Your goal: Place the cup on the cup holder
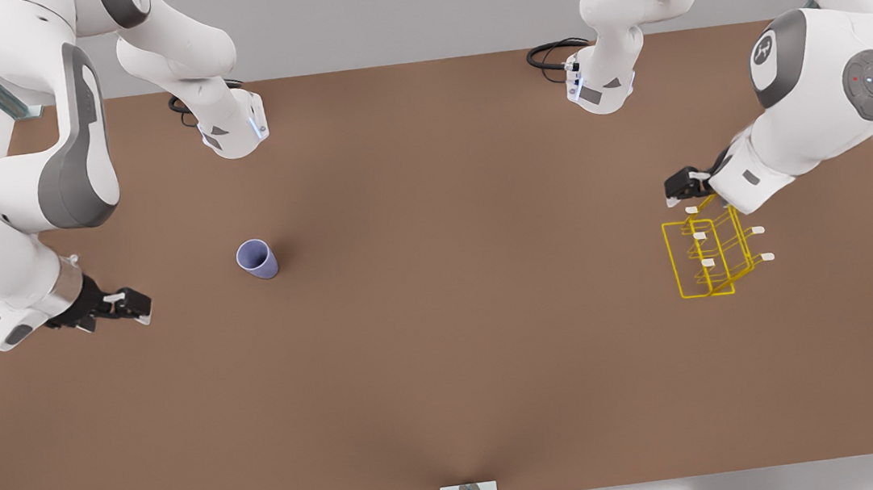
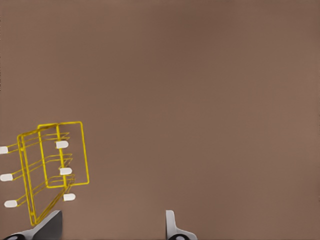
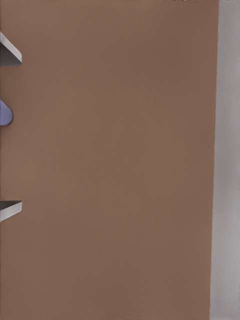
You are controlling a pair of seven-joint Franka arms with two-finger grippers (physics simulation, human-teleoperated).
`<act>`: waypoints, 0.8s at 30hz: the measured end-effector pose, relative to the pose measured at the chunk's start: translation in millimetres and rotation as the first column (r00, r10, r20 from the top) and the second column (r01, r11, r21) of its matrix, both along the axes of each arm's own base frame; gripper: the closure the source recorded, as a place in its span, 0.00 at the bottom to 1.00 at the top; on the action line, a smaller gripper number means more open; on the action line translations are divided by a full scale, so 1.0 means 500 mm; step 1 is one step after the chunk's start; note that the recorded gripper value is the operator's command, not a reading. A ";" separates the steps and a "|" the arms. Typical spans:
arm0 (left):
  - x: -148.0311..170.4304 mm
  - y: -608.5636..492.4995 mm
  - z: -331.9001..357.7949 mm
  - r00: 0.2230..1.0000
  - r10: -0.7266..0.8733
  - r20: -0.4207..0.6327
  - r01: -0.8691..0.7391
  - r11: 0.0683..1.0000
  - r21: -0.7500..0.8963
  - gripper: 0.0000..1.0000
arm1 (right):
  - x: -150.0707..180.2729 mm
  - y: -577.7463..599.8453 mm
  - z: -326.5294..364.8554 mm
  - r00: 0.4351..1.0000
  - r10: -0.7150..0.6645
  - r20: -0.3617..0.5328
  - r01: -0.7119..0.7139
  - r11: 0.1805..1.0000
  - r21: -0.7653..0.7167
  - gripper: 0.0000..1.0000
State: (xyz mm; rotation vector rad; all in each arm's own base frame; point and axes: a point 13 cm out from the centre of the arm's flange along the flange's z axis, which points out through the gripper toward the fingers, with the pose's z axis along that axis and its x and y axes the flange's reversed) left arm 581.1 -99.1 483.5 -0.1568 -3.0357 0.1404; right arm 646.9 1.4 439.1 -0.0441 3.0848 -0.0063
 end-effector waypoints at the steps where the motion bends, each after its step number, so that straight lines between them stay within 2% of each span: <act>1: 0.005 -0.002 -0.001 1.000 0.004 0.013 -0.004 1.000 0.000 0.00 | 0.005 0.000 0.002 1.000 0.000 0.011 0.000 1.000 0.000 0.00; 8: 0.013 -0.003 -0.007 1.000 0.018 0.023 -0.018 1.000 0.008 0.00 | 0.026 0.001 0.011 0.998 0.003 0.055 -0.003 1.000 -0.002 0.00; 14: 0.018 0.011 -0.010 0.999 0.041 0.019 -0.042 0.999 0.008 0.00 | 0.042 0.015 -0.027 0.999 0.012 0.045 -0.012 1.000 0.006 0.00; 16: 0.017 0.013 -0.008 0.999 0.045 0.021 -0.045 0.999 0.009 0.00 | 0.028 0.049 -0.020 0.999 0.036 0.041 -0.036 0.999 0.015 0.00; 19: 0.017 0.009 -0.003 0.999 0.043 0.026 -0.044 0.999 0.010 0.00 | -0.028 0.154 -0.037 0.994 0.107 -0.004 -0.107 0.994 0.026 0.00; 24: 0.021 0.011 -0.004 0.999 0.038 0.035 -0.039 0.999 0.031 0.00 | -0.041 0.181 -0.069 0.993 0.106 -0.055 -0.104 0.994 0.030 0.00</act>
